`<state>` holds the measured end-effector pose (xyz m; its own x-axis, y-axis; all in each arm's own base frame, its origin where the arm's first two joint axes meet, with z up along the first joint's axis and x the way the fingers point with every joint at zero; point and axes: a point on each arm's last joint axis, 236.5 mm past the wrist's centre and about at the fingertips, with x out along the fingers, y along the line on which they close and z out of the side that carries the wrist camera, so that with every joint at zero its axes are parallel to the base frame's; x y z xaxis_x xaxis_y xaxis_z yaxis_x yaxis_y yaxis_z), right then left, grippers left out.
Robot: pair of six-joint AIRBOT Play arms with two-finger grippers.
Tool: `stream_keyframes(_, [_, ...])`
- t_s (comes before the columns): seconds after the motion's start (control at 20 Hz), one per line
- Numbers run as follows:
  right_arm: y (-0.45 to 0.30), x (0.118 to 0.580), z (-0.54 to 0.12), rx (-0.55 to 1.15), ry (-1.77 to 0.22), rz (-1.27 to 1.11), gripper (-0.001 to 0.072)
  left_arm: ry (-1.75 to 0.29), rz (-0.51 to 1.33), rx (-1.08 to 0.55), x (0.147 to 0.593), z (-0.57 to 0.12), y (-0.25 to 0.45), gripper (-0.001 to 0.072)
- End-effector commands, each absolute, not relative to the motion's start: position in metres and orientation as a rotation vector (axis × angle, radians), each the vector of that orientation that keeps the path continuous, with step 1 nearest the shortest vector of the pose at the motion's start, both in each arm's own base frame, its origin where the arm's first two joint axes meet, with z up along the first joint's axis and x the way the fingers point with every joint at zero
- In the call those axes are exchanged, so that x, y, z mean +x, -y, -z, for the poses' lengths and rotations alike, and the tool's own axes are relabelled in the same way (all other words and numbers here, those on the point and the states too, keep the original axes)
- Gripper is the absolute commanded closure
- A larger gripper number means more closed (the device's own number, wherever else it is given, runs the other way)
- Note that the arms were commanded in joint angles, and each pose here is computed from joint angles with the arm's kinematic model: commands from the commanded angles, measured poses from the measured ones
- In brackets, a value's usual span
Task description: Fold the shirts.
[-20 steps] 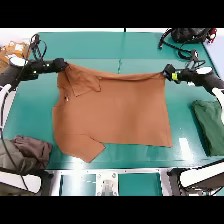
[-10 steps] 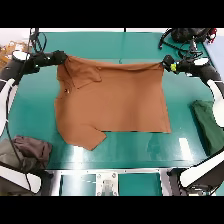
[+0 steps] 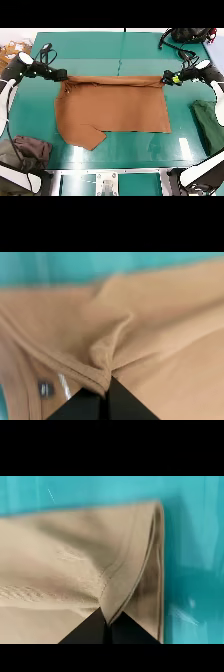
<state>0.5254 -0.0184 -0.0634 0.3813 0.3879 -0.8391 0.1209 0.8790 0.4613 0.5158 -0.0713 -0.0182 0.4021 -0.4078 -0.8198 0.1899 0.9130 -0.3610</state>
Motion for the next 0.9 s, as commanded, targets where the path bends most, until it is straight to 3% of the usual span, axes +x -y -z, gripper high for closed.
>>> stream_keyframes(0.0, [0.017, 0.5, 0.083, 0.488, -1.28, -0.181, 0.0697, -1.233, 0.372, -0.211, 0.485, 0.042, 0.067, 0.0685])
stream_keyframes(0.85, [0.02, 0.488, 0.089, 0.461, -1.329, -0.181, 0.0696, -1.301, 0.328, -0.229, 0.473, 0.048, 0.061, 0.0684])
